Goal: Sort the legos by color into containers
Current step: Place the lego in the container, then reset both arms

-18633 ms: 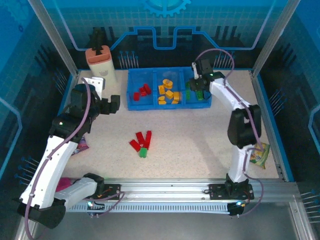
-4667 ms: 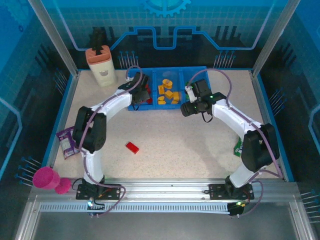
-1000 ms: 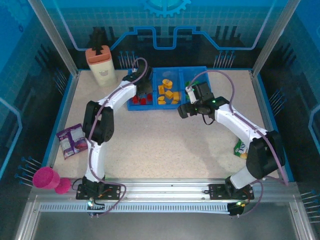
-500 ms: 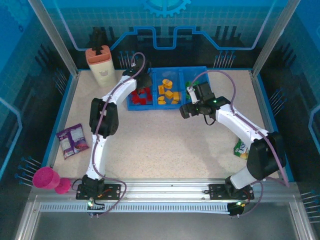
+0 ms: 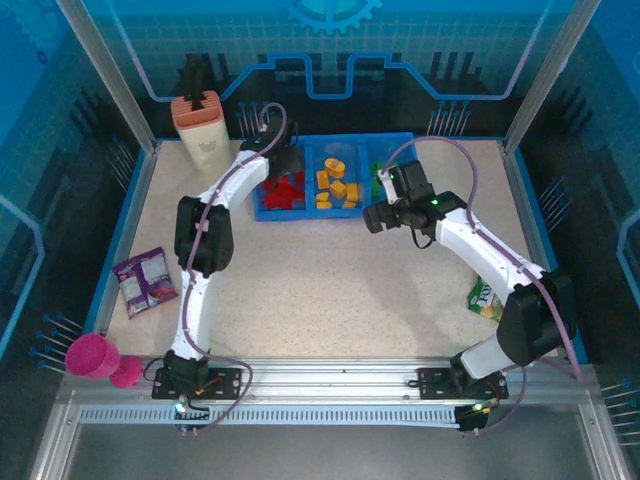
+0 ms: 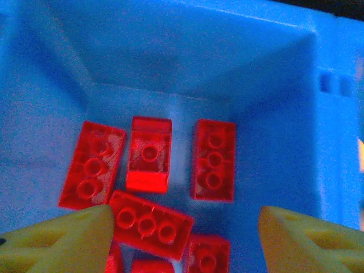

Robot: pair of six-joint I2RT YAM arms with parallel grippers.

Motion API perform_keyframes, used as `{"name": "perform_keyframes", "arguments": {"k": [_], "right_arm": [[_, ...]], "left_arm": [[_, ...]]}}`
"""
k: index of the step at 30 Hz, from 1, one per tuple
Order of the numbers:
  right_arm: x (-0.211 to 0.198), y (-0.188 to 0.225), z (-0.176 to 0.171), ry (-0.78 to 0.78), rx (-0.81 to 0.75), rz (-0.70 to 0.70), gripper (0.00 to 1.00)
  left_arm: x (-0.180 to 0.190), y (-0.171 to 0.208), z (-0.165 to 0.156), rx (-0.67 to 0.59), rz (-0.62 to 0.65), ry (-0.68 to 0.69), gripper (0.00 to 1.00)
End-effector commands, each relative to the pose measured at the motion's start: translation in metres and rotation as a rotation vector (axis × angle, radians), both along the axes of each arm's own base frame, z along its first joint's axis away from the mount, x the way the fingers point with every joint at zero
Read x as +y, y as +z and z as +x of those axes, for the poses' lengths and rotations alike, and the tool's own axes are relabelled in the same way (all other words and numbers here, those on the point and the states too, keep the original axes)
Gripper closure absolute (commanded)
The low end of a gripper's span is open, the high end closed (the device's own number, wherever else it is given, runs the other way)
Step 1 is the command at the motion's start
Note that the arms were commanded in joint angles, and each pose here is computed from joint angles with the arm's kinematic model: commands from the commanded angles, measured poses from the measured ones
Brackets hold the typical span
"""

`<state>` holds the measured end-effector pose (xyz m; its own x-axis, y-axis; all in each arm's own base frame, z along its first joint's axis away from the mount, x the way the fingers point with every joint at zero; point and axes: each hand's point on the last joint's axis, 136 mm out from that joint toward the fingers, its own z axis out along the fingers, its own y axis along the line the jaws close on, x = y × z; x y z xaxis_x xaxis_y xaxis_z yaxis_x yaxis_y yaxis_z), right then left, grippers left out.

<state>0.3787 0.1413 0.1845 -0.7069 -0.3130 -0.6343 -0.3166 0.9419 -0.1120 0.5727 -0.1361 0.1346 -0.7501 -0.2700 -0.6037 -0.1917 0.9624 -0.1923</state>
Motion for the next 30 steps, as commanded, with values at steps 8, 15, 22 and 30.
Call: {"name": "perform_keyframes", "arguments": {"k": [8, 15, 22, 30], "right_arm": [[-0.017, 0.032, -0.008, -0.048, -0.177, 0.042, 0.00], [0.014, 0.061, -0.029, 0.172, -0.329, 0.171, 0.00], [0.016, 0.093, -0.042, 0.205, -0.498, 0.220, 0.00], [0.011, 0.087, -0.047, 0.181, -0.523, 0.241, 0.00]], "left_arm": [[0.103, 0.101, -0.121, -0.411, 0.117, -0.026, 0.01], [0.167, 0.006, -0.207, -0.492, 0.206, 0.113, 0.01], [0.157, -0.001, -0.218, -0.689, 0.175, 0.062, 0.01], [0.136, -0.030, -0.191, -0.660, 0.150, -0.073, 0.01]]}}
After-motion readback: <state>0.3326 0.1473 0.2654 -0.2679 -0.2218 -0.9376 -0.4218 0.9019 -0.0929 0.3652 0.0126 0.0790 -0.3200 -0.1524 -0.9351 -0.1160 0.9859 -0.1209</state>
